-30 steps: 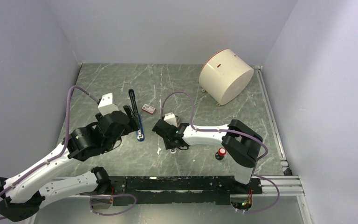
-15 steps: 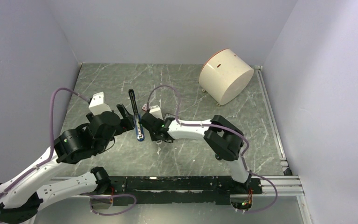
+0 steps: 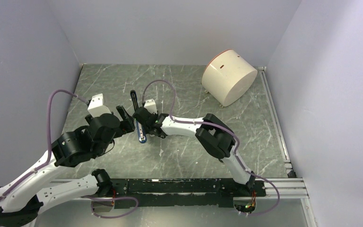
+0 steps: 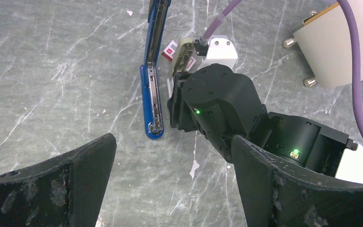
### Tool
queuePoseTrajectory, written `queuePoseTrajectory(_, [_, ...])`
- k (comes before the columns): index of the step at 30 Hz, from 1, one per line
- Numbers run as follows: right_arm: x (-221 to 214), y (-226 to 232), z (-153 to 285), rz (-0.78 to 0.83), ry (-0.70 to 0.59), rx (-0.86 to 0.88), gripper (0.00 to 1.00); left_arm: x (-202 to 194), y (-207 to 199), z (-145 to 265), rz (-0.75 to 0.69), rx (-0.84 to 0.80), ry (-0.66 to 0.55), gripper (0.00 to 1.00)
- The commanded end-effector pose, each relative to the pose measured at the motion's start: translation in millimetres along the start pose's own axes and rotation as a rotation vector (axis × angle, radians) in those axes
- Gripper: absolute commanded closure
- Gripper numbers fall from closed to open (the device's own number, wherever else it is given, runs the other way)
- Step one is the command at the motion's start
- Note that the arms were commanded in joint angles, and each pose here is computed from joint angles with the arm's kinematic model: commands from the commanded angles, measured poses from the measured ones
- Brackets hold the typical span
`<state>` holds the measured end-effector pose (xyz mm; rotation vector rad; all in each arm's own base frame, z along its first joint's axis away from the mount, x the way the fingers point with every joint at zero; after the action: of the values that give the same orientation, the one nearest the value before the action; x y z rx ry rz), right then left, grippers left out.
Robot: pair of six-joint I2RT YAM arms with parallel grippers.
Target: Load the staples into the stapler
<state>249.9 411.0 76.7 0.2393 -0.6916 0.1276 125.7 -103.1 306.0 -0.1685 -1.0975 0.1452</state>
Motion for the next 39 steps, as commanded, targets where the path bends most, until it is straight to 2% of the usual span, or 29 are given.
queuePoseTrajectory(1, [-21,-28,-22,0.035,0.058,-0.143,0.58,5,4,3,-0.002,0.012,-0.024,0.04])
queuePoseTrajectory(7, [-14,-25,-15,0.045,0.061,-0.105,0.46,1,-2,-1,-0.014,0.003,-0.007,0.04])
queuePoseTrajectory(14, [15,-13,30,0.033,0.023,0.051,0.32,5,-6,-2,-0.016,-0.006,-0.008,0.03])
queuePoseTrajectory(19, [31,-21,67,0.016,-0.028,0.11,0.31,7,-10,-1,-0.014,-0.021,-0.005,0.04])
queuePoseTrajectory(22, [41,-40,83,-0.024,-0.058,0.112,0.37,7,-13,-2,-0.005,-0.037,-0.002,0.03])
queuePoseTrajectory(24, [48,-56,90,-0.055,-0.076,0.095,0.45,5,-16,-3,0.001,-0.053,0.003,0.04])
queuePoseTrajectory(28, [64,-99,83,-0.112,-0.092,0.026,0.63,-2,-22,-8,-0.005,-0.074,0.031,0.04])
queuePoseTrajectory(31, [72,-126,68,-0.117,-0.094,-0.031,0.72,-6,-27,-11,0.0,-0.091,0.052,0.05])
queuePoseTrajectory(39, [88,-156,22,-0.062,-0.02,-0.08,0.76,-12,-36,-17,0.015,-0.118,0.074,0.06])
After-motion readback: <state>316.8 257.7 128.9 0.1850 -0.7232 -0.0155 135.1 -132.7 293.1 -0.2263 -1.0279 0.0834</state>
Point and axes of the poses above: each gripper's point midway between its finger pads, its own z axis back along the fingers, its own y axis along the line the jaws close on, x = y × z, the point moved 8 cm from there along z, back along the fingers, and after that the axes turned 10 degrees about -z, right-handed, at the moved point
